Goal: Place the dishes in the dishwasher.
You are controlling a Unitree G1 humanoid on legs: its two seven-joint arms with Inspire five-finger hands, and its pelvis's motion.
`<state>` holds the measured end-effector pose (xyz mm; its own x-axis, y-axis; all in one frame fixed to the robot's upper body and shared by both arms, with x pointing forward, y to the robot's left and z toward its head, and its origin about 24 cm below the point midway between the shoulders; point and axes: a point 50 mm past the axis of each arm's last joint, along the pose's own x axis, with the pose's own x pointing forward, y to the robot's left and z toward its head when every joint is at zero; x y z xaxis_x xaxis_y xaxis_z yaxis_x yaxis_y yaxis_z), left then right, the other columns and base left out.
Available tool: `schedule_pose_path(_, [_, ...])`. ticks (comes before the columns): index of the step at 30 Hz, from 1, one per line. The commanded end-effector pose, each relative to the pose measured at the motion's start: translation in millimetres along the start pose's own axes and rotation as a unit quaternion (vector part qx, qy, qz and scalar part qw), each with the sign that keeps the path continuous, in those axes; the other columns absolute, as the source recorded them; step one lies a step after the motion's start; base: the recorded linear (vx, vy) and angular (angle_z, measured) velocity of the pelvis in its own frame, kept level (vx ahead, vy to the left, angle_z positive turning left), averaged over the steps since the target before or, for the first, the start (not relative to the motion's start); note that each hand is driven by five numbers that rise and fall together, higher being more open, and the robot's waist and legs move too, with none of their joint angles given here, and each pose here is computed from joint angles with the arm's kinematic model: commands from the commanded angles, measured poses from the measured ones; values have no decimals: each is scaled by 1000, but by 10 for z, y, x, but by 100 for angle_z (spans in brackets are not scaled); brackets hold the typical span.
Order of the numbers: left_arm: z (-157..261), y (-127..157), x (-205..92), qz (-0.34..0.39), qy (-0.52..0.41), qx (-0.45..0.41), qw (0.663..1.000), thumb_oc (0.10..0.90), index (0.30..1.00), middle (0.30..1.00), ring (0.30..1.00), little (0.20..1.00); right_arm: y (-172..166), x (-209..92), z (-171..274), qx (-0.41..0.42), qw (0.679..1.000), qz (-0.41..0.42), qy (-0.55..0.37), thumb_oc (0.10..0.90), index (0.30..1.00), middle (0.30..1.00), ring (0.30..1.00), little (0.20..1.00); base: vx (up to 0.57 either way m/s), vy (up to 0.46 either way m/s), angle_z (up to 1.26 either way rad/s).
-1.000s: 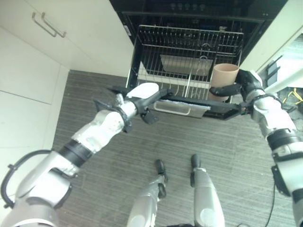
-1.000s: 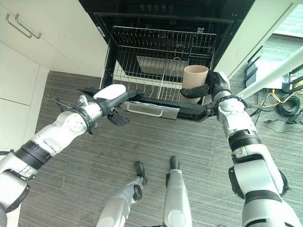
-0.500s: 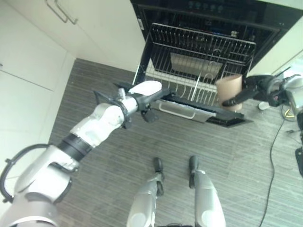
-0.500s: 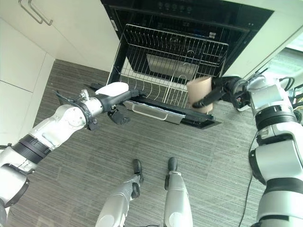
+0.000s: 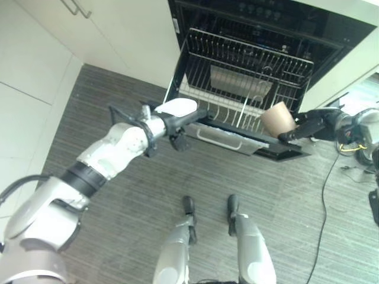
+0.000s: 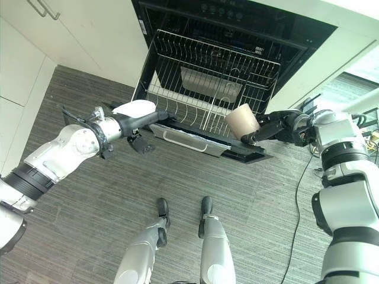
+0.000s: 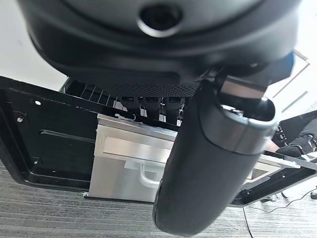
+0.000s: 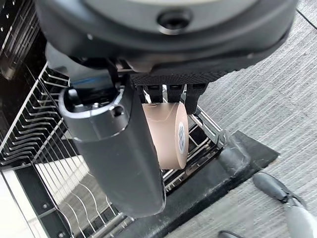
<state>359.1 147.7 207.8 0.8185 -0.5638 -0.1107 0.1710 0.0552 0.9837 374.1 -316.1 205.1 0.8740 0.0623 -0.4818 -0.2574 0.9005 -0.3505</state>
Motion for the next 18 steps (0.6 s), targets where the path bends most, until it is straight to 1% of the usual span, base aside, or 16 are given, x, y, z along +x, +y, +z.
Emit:
schedule_pose_path(1, [55, 383, -81, 58, -18, 20, 998, 800, 900, 900, 900, 900, -90, -38, -179, 37, 998, -45, -6, 800, 900, 900, 900, 900, 1, 34, -3])
schedule_pose_path(3, [52, 374, -79, 60, -16, 17, 998, 800, 900, 900, 900, 900, -85, -28, -116, 91, 992, -70, -47, 800, 900, 900, 900, 900, 14, 68, -10])
schedule_pose_path(4, [59, 359, -84, 66, -13, 9, 998, 800, 900, 900, 900, 900, -5, -17, 4, 237, 961, -43, -135, 800, 900, 900, 900, 900, 11, 106, -18])
schedule_pose_path(5, [60, 361, -85, 69, -12, 7, 998, 800, 900, 900, 900, 900, 50, -2, 39, 270, 951, -22, -151, 800, 900, 900, 900, 900, 27, 143, -19])
schedule_pose_path(6, [78, 349, -77, 71, -11, 2, 997, 800, 900, 900, 900, 900, 142, 31, 43, 316, 933, 4, -170, 800, 900, 900, 900, 900, 6, 138, -16])
schedule_pose_path(8, [130, 316, -56, 78, -13, -7, 997, 800, 900, 900, 900, 900, 300, 100, 4, 351, 915, 19, -198, 800, 900, 900, 900, 900, 14, 121, -18])
schedule_pose_path(10, [131, 301, -52, 80, -13, -10, 997, 800, 900, 900, 900, 900, 356, 116, -2, 367, 907, 31, -205, 800, 900, 900, 900, 900, 5, 56, -15])
schedule_pose_path(12, [146, 298, -38, 85, -14, -14, 996, 800, 900, 900, 900, 900, 449, 142, 42, 375, 901, 48, -212, 800, 900, 900, 900, 900, -16, 69, -6])
schedule_pose_path(18, [146, 268, -37, 87, -15, -19, 996, 800, 900, 900, 900, 900, 657, 191, 109, 379, 898, 82, -208, 800, 900, 900, 900, 900, 3, 29, -4])
